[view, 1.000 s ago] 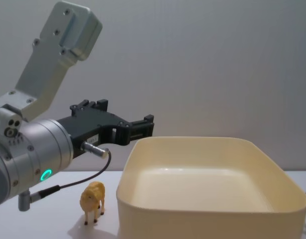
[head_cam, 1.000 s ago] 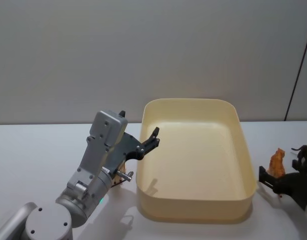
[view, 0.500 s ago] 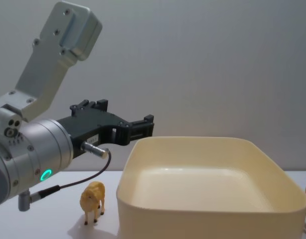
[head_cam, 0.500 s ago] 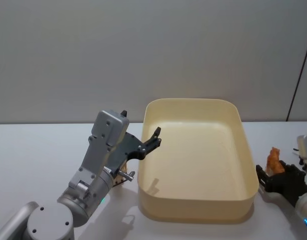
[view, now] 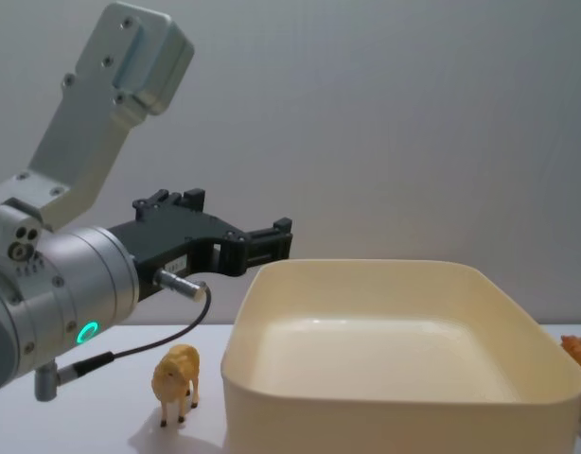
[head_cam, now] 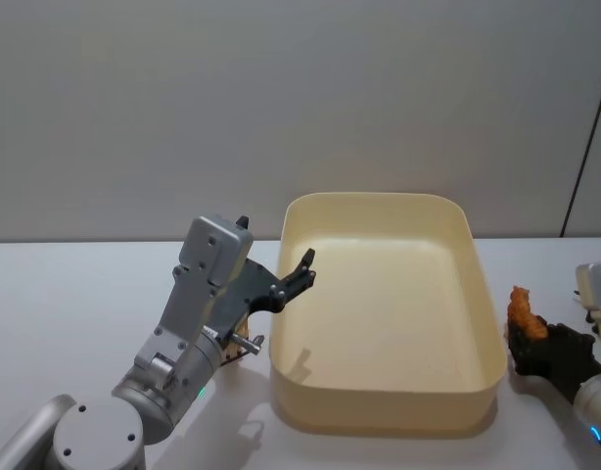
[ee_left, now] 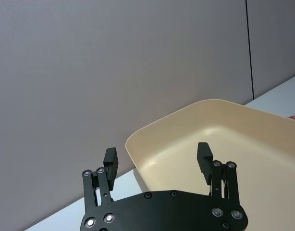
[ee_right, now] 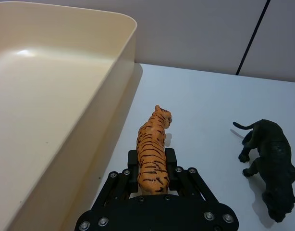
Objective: Pick up the toy alternately with two hands and place it into the central storage box.
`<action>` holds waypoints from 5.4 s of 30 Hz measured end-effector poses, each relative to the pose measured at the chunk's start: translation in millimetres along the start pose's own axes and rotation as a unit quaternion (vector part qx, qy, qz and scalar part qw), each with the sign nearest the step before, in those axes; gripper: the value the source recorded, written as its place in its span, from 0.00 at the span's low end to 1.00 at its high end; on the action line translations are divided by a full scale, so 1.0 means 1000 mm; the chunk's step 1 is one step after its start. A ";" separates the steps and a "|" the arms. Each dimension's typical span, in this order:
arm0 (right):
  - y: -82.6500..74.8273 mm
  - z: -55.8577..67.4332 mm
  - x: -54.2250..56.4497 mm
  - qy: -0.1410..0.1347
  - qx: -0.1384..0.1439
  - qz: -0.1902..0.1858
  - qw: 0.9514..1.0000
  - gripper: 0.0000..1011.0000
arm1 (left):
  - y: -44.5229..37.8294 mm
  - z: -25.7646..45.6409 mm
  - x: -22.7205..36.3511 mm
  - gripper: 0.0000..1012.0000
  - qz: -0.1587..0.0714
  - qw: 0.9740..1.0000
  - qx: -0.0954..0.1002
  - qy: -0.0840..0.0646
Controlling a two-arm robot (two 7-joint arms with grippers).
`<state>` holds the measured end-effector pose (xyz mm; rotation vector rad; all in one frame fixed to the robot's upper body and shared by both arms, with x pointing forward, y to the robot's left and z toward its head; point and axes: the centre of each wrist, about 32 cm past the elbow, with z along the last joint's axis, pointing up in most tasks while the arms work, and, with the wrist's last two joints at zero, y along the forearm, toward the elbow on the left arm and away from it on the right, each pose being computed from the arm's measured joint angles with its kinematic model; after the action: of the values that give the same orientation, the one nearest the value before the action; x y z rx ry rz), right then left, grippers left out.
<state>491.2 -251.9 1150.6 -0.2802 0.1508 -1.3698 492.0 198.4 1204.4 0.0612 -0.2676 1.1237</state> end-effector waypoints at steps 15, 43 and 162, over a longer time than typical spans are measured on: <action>-0.009 0.013 0.005 -0.015 0.060 -0.032 0.998 0.30 | 0.0000 0.0000 0.0000 0.99 0.000 1.000 0.000 0.000; 0.030 0.082 -0.004 -0.013 0.140 0.120 0.983 0.31 | 0.0000 0.0000 0.0000 0.99 0.000 1.000 0.000 0.000; -0.002 0.002 0.080 0.027 -0.001 -0.032 0.999 0.91 | 0.0000 0.0000 0.0000 0.99 0.000 1.000 0.000 0.000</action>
<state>505.6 -330.2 1157.4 -0.2522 0.1902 -1.4407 492.0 198.4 1204.4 0.0611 -0.2676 1.1236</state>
